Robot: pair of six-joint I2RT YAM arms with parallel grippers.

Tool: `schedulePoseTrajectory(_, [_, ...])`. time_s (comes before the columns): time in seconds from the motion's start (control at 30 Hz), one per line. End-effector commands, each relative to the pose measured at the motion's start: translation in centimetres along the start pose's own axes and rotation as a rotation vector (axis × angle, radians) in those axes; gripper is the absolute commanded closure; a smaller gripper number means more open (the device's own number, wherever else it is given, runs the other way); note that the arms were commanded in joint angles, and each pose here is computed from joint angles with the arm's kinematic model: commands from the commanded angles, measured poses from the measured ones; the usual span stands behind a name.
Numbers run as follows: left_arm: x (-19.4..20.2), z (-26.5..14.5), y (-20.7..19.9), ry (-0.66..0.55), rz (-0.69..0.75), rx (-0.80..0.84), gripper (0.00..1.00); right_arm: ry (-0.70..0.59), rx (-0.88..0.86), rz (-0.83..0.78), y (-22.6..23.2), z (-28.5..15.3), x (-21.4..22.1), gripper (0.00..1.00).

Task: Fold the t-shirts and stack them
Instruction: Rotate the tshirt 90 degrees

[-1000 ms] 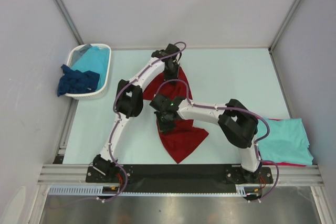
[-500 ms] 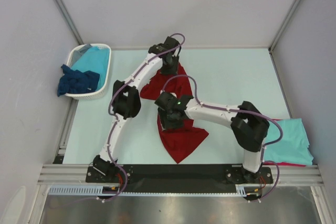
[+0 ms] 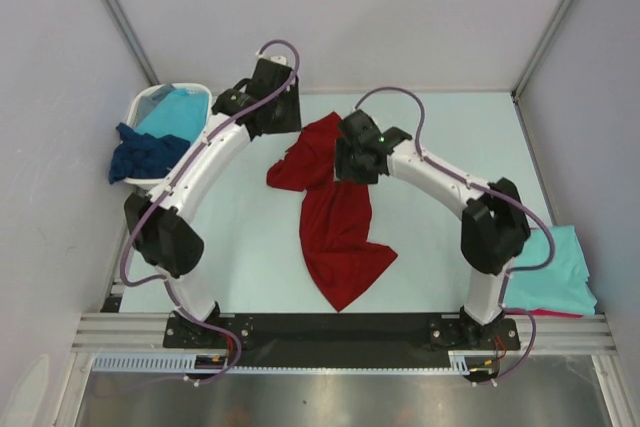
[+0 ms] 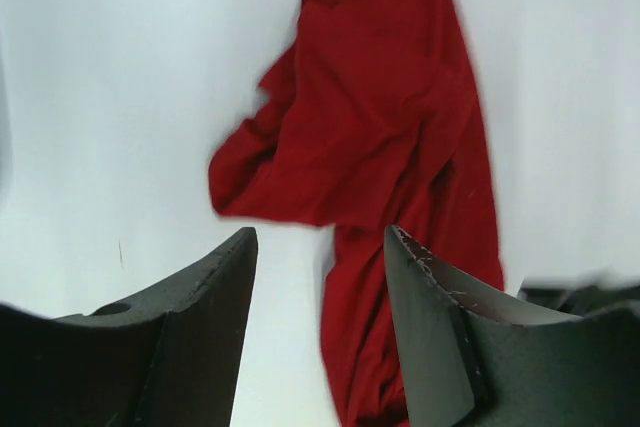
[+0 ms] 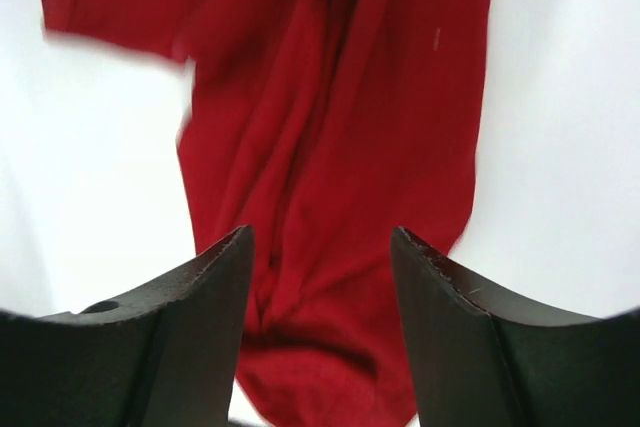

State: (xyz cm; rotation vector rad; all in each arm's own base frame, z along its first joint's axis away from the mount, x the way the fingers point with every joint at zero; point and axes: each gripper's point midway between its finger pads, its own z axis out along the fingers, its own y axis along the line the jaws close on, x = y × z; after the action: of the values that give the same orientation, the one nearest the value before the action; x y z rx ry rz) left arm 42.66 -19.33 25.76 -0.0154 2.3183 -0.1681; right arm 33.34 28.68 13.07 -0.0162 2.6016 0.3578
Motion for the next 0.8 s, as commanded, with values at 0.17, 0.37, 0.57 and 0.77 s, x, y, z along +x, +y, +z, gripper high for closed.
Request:
schedulePoseTrajectory(0.17, [9.6, 3.4, 2.9, 0.175, -0.034, -0.083, 0.45, -0.119, 0.028, 0.039, -1.0, 5.6, -12.8, 0.4])
schedulePoseTrajectory(0.37, [11.1, 5.4, 3.2, 0.223, -0.032, -0.109, 0.45, -0.093, 0.067, 0.084, -3.2, 9.9, -15.7, 0.41])
schedulePoseTrajectory(0.57, [12.9, 8.3, 3.1, 0.303, -0.018, -0.126, 0.48, -0.056, 0.117, 0.104, -6.3, 12.3, -15.0, 0.42])
schedulePoseTrajectory(0.77, [14.2, 10.2, 3.1, 0.348, -0.019, -0.135, 0.5, -0.043, 0.111, 0.112, -7.2, 13.7, -15.0, 0.45])
